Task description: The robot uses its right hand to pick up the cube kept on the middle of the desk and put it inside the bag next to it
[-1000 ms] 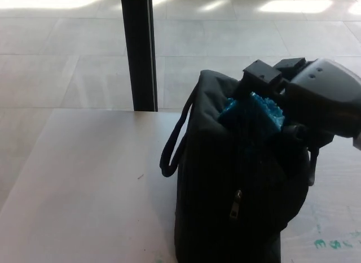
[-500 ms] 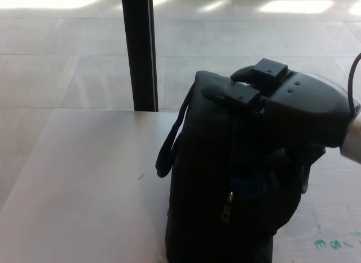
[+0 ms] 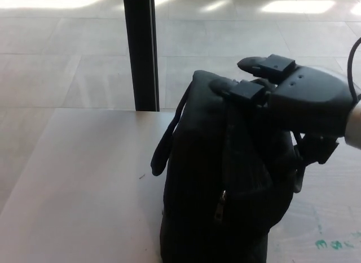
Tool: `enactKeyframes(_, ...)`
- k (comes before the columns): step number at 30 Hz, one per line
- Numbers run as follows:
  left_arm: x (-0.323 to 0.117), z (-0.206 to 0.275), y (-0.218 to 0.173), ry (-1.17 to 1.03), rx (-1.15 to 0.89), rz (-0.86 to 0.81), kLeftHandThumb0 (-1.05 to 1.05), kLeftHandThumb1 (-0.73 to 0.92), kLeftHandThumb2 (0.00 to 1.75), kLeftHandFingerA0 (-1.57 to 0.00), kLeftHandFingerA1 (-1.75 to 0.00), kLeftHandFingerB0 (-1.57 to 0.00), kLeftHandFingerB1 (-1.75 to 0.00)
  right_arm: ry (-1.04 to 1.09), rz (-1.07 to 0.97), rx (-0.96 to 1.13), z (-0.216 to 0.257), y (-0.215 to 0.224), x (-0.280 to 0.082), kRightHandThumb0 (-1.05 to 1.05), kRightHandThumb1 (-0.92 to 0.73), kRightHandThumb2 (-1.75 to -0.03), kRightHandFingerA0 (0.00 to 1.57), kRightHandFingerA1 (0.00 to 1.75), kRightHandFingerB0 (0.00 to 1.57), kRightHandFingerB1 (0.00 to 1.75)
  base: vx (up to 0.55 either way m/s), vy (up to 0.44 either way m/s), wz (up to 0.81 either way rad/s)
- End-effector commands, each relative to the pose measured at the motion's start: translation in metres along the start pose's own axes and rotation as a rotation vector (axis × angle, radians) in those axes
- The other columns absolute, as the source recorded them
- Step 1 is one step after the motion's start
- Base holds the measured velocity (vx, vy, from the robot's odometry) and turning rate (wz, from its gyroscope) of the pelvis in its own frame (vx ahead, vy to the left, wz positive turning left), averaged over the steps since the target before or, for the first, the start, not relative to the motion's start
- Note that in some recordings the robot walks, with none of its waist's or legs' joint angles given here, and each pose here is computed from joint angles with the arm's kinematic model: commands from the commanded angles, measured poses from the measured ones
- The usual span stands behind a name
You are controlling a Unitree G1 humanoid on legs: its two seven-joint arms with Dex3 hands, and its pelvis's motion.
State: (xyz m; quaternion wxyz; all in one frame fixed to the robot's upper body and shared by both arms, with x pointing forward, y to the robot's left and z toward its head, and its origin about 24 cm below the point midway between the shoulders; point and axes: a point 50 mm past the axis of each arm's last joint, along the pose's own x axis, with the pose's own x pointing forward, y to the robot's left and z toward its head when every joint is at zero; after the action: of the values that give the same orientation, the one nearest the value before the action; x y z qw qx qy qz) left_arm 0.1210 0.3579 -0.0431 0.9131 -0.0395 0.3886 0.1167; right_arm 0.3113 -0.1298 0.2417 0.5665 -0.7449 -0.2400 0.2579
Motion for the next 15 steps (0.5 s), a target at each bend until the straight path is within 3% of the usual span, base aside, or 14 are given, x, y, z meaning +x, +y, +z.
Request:
enactKeyframes(1,-0.001,-0.003,0.003,0.006,-0.006,0.03,-0.41,0.73,0.61,-0.47,-0.48,-0.42,-0.46,0.137,0.007,0.206,-0.03,-0.046,-0.022,-0.89,-0.52,-0.84,0.0,0.06,0.12,0.11,0.0,0.0,0.0)
enactKeyframes(2,0.0,-0.004,0.003,0.008,0.001,0.038,-0.41,0.73,0.6,-0.49,-0.49,-0.43,-0.46,0.158,-0.048,0.243,-0.039,-0.057,-0.029,-0.61,-0.64,-0.6,0.0,0.32,0.13,0.31,0.0,0.0,0.0)
enactKeyframes(4,0.0,-0.004,0.004,0.009,0.006,0.039,-0.41,0.73,0.61,-0.49,-0.49,-0.44,-0.46,0.178,-0.096,0.265,-0.049,-0.065,-0.036,-0.6,-0.66,-0.61,0.05,0.36,0.18,0.33,0.0,0.0,0.0)
enactKeyframes(5,0.0,-0.006,0.004,0.012,0.008,0.036,-0.41,0.74,0.61,-0.48,-0.48,-0.42,-0.45,0.187,-0.122,0.276,-0.053,-0.068,-0.041,-0.61,-0.69,-0.62,0.17,0.46,0.26,0.34,0.0,0.0,0.0)
enactKeyframes(6,-0.001,-0.006,0.004,0.011,0.012,0.03,-0.41,0.74,0.61,-0.48,-0.48,-0.42,-0.45,0.199,-0.16,0.286,-0.058,-0.072,-0.048,-0.61,-0.69,-0.62,0.17,0.46,0.26,0.34,0.0,0.0,0.0)
enactKeyframes(9,-0.001,-0.006,0.004,0.01,0.001,0.02,-0.42,0.73,0.61,-0.46,-0.48,-0.41,-0.45,0.231,-0.302,0.383,-0.073,-0.078,-0.072,-0.56,-0.66,-0.59,0.36,0.49,0.36,0.35,0.0,0.0,0.0)
enactKeyframes(10,-0.002,-0.006,0.005,0.012,0.002,0.02,-0.42,0.73,0.61,-0.46,-0.48,-0.41,-0.45,0.241,-0.359,0.431,-0.078,-0.076,-0.081,-0.54,-0.64,-0.6,0.42,0.51,0.42,0.34,0.0,0.0,0.0)
enactKeyframes(11,-0.001,-0.007,0.005,0.015,0.002,0.024,-0.42,0.72,0.6,-0.48,-0.49,-0.42,-0.45,0.253,-0.392,0.456,-0.082,-0.074,-0.087,-0.57,-0.52,-0.86,0.41,0.58,0.35,0.48,0.0,0.0,0.0)
enactKeyframes(14,-0.001,-0.006,0.004,0.015,0.002,0.032,-0.42,0.73,0.61,-0.46,-0.49,-0.42,-0.45,0.335,-0.481,0.507,-0.094,-0.062,-0.121,-0.56,-0.51,-0.88,0.47,0.62,0.37,0.5,0.0,0.0,0.0)
enactKeyframes(15,-0.002,-0.008,0.003,0.025,0.013,0.025,-0.42,0.74,0.62,-0.45,-0.48,-0.4,-0.45,0.367,-0.5,0.551,-0.097,-0.054,-0.133,-0.49,-0.62,-0.59,0.51,0.54,0.45,0.36,0.0,0.0,0.0)
